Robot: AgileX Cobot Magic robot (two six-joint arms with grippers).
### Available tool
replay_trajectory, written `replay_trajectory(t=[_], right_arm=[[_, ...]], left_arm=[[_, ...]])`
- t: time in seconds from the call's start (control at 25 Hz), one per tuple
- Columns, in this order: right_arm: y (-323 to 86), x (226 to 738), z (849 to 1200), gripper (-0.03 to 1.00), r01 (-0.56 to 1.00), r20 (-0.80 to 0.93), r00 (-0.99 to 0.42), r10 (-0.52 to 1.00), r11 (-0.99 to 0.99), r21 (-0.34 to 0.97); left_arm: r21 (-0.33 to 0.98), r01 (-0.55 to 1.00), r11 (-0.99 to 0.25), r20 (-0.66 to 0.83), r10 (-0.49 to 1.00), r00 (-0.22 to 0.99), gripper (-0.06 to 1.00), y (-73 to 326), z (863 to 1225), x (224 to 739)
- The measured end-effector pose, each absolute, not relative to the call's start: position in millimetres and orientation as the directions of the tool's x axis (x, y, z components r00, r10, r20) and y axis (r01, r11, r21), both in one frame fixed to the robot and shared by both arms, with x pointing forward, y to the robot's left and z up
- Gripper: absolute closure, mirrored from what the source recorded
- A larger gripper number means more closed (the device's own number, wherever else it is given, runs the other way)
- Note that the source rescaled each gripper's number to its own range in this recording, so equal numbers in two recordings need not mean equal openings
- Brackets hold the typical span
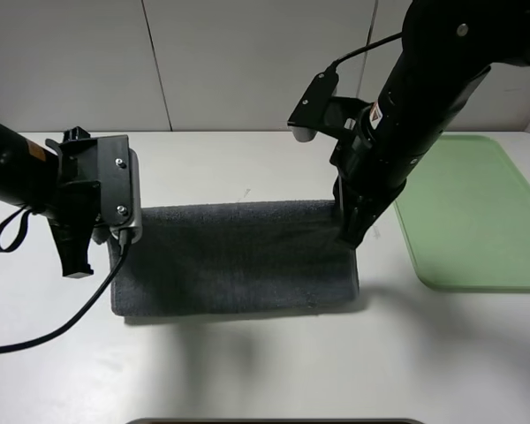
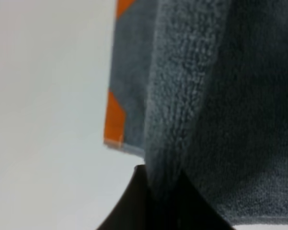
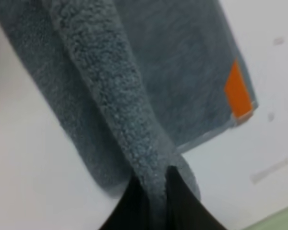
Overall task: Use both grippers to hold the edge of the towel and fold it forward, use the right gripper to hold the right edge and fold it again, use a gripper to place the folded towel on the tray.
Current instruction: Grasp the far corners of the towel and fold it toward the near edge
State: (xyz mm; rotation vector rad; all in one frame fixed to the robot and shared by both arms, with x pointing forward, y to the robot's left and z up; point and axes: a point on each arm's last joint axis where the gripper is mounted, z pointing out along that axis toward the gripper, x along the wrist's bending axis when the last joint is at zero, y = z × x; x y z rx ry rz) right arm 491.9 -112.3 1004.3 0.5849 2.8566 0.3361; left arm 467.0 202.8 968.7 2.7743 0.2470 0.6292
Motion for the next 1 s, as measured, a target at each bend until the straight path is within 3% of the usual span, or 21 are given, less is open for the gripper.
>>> replay_trajectory(t=[0.4, 1.0], right_arm=[[-109, 500, 994, 0.97, 0.360, -0.161, -0.897, 0.411, 0.893, 0.270], [-107, 508, 974, 0.97, 0.344, -0.170, -0.908, 0.383, 0.913, 0.219]], left_arm=[[0.301, 0.137, -0.944, 0.395, 0.254, 0.883, 0.94, 201, 939, 489], [0.304, 0.131, -0.944, 0.419, 0.256, 0.871, 0.94, 195, 929, 509]])
